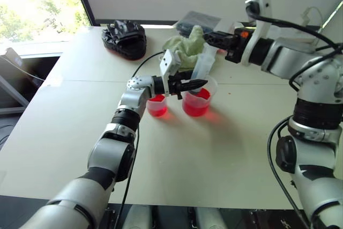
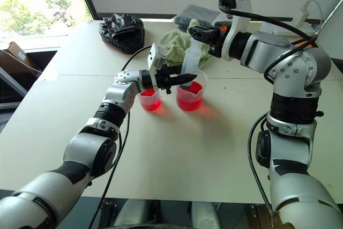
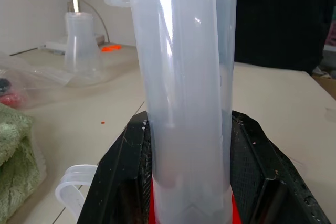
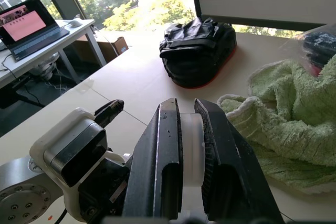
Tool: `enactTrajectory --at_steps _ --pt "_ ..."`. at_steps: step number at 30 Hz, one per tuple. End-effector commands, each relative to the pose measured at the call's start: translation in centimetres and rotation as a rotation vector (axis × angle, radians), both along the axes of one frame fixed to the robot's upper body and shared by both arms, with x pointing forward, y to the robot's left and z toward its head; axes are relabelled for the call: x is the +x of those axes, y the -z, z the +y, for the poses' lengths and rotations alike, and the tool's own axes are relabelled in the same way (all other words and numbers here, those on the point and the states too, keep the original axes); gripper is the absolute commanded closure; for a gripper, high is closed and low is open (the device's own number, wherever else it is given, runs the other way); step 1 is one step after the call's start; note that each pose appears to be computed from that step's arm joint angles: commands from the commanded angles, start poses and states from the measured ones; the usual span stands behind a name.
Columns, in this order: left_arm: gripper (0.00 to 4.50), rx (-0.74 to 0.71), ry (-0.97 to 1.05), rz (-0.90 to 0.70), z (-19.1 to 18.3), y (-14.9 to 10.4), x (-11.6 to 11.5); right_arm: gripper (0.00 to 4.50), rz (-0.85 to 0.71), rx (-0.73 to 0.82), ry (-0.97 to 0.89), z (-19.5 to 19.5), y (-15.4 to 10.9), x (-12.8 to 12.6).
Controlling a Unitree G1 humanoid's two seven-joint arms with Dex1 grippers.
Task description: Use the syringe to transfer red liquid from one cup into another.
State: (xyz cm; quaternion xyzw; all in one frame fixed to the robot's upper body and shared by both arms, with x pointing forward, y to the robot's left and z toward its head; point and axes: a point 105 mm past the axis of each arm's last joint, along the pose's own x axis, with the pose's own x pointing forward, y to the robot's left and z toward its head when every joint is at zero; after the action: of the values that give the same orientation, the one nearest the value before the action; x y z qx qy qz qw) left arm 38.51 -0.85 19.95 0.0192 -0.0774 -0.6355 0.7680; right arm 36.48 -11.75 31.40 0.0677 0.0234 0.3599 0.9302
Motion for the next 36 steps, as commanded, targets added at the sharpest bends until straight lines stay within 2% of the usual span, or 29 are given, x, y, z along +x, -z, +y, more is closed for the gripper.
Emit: enactTrajectory --at_steps 1,34,35,36 --pt "3.13 0.093 0.097 -0.004 -1.20 1.94 -1.53 4.37 -0.230 0.082 0.120 -3.04 -6.45 -1.03" --pt "3.13 0.080 0.092 -0.015 -1.33 1.71 -1.49 4.37 -0.234 0.125 0.113 -3.29 -7.02 -1.08" --pt "3.13 0.079 0.091 -0.015 -1.33 1.69 -1.48 3.57 -0.233 0.129 0.112 -3.29 -7.01 -1.09" --pt "3.13 0.079 0.091 -0.015 -1.31 1.69 -1.48 3.21 -0.233 0.132 0.111 -3.28 -7.00 -1.10"
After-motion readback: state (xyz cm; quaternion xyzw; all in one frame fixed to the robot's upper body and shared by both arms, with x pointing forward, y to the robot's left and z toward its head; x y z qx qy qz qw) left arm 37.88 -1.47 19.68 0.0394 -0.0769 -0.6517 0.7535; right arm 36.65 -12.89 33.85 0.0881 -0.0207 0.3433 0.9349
